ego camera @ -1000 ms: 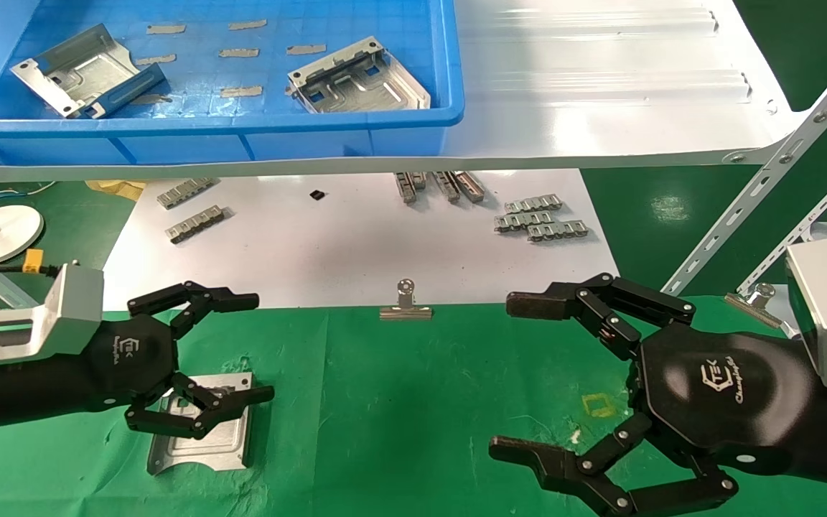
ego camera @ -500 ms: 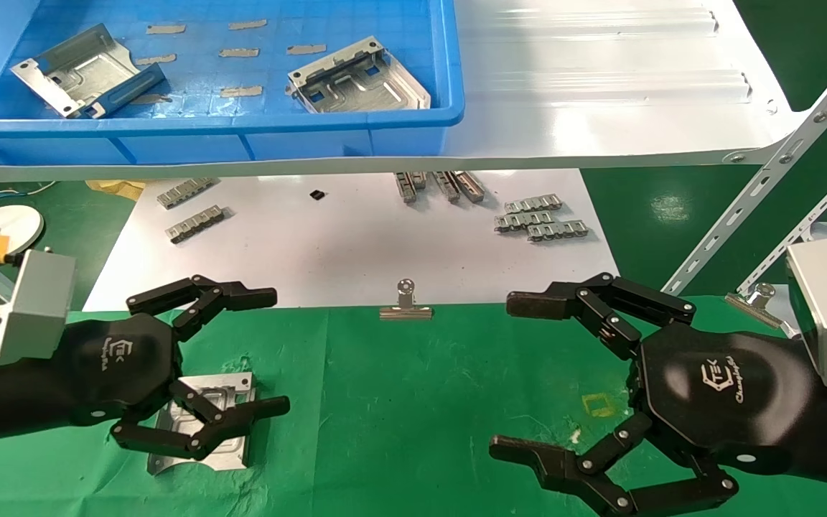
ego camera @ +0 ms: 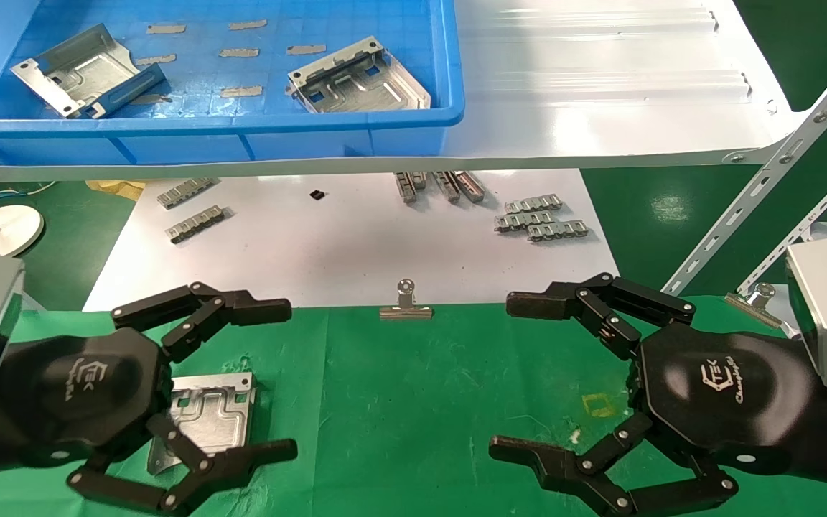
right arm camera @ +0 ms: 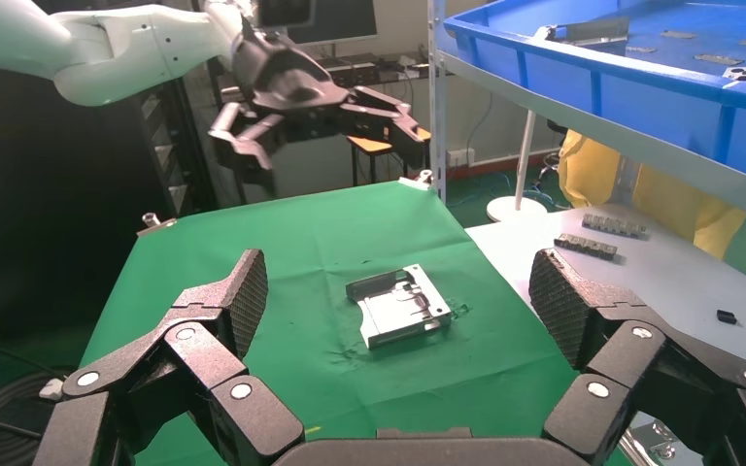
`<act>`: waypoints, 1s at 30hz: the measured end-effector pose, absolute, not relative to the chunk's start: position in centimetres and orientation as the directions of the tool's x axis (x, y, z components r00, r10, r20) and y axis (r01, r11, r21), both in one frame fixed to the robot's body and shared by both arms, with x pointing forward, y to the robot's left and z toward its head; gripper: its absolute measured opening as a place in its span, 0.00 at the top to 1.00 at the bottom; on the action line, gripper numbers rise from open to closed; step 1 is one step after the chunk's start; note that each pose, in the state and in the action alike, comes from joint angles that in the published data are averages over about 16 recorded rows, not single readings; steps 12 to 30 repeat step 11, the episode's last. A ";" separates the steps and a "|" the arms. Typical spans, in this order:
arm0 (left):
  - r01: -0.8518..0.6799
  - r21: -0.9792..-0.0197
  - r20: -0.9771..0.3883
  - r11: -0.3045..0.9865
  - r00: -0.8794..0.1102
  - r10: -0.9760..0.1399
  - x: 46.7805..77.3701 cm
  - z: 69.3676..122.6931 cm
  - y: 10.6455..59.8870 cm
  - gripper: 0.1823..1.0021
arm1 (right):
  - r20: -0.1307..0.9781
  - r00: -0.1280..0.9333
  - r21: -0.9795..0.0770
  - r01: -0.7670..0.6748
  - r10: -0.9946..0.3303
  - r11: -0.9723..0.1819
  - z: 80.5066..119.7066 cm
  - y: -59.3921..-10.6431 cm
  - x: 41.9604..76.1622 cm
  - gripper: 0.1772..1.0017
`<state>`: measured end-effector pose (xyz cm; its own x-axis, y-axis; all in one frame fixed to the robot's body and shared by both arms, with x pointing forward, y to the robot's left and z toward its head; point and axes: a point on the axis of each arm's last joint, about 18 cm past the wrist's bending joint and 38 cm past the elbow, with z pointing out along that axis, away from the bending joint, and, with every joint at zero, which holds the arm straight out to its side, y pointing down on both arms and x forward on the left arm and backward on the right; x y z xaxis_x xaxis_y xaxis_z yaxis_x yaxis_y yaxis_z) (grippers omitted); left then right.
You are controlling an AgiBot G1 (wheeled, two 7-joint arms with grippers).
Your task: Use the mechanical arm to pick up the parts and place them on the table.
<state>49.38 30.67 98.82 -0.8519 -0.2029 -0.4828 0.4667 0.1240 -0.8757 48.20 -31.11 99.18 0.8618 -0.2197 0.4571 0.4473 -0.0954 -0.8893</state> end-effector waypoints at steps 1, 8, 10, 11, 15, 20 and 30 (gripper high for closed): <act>0.467 -0.876 -0.482 0.121 -0.853 -0.198 49.0 98.9 30.5 0.00 | 0.457 0.862 -0.889 0.447 -0.220 -0.095 99.2 -31.1 48.2 0.00; 0.468 -0.876 -0.481 0.112 -0.858 -0.177 47.6 99.2 30.0 0.00 | 0.457 0.862 -0.889 0.447 -0.220 -0.095 99.2 -31.1 48.2 0.00; 0.469 -0.876 -0.481 0.111 -0.859 -0.173 47.3 99.3 29.9 0.00 | 0.457 0.862 -0.889 0.447 -0.220 -0.095 99.2 -31.1 48.2 0.00; 0.469 -0.876 -0.482 0.111 -0.860 -0.171 47.1 99.3 29.9 0.00 | 0.457 0.862 -0.889 0.447 -0.220 -0.095 99.2 -31.1 48.2 0.00; 0.469 -0.876 -0.482 0.111 -0.860 -0.171 47.1 99.3 29.9 0.00 | 0.457 0.862 -0.889 0.447 -0.220 -0.095 99.2 -31.1 48.2 0.00; 0.469 -0.876 -0.482 0.111 -0.860 -0.171 47.1 99.3 29.9 0.00 | 0.457 0.862 -0.889 0.447 -0.220 -0.095 99.2 -31.1 48.2 0.00; 0.469 -0.876 -0.482 0.111 -0.860 -0.171 47.1 99.3 29.9 0.00 | 0.457 0.862 -0.889 0.447 -0.220 -0.095 99.2 -31.1 48.2 0.00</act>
